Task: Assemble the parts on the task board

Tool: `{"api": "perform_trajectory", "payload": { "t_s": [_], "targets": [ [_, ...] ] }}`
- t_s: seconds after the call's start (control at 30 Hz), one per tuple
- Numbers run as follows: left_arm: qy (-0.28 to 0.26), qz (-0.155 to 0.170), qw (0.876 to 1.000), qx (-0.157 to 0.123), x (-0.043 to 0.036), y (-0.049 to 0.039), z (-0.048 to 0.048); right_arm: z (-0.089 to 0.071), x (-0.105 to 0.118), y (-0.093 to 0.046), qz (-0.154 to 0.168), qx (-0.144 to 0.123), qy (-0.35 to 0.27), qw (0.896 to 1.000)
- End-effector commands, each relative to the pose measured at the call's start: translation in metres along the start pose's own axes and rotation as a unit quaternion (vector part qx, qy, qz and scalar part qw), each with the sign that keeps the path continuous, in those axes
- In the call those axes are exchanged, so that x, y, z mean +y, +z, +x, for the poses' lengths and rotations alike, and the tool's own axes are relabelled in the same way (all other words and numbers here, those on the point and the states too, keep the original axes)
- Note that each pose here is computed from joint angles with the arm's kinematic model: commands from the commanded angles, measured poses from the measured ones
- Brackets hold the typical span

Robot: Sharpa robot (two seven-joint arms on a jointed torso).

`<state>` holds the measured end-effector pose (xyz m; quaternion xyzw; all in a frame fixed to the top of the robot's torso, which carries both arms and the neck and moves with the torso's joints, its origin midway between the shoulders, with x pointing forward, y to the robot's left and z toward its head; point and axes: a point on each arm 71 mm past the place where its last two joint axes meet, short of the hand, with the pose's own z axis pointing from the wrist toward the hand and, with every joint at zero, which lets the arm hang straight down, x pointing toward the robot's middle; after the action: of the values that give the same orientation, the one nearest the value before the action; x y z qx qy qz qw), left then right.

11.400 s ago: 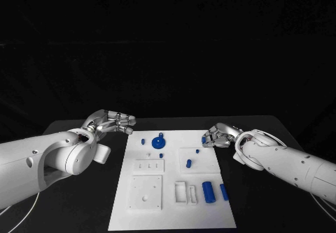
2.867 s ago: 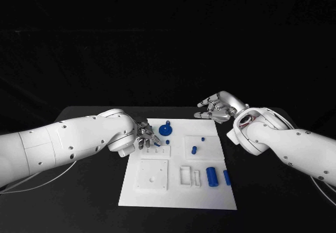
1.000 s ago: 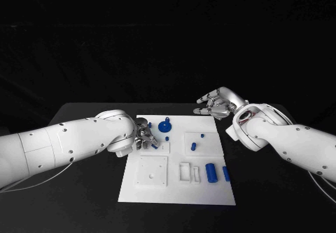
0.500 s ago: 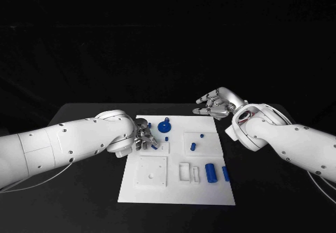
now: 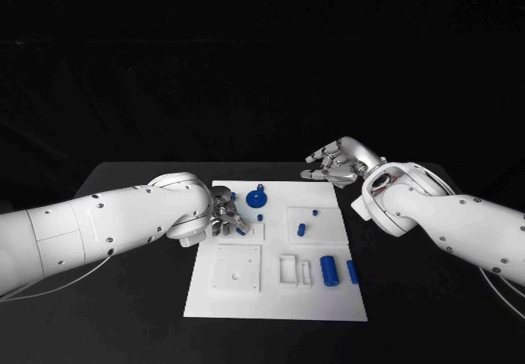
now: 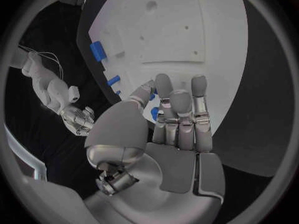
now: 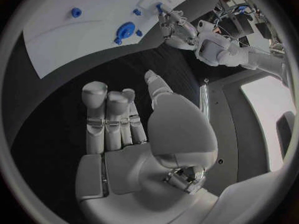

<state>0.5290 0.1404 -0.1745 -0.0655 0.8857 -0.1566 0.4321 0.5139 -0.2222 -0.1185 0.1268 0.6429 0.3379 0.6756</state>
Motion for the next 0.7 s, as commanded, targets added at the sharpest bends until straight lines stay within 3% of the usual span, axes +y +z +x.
{"api": "perform_trajectory", "payload": {
  "t_s": [0.03, 0.3, 0.47, 0.7],
  "targets": [
    [0.020, -0.009, 1.000, 0.016, 0.0028, 0.0018, 0.0092, 0.0011, 0.0009, 0.0000, -0.004, 0.006, 0.001, 1.000],
    [-0.003, 0.002, 1.000, -0.021, 0.0029, 0.0000, 0.0057, 0.0007, 0.0006, 0.0000, -0.004, 0.004, 0.002, 1.000],
    [-0.041, 0.015, 0.997, -0.056, 0.0032, -0.0039, 0.0033, -0.0001, -0.0001, -0.0003, -0.004, 0.002, 0.002, 1.000],
    [-0.086, 0.024, 0.993, -0.082, 0.0032, -0.0081, 0.0030, -0.0012, -0.0013, -0.0008, -0.003, 0.002, 0.002, 1.000]
  ]
}}
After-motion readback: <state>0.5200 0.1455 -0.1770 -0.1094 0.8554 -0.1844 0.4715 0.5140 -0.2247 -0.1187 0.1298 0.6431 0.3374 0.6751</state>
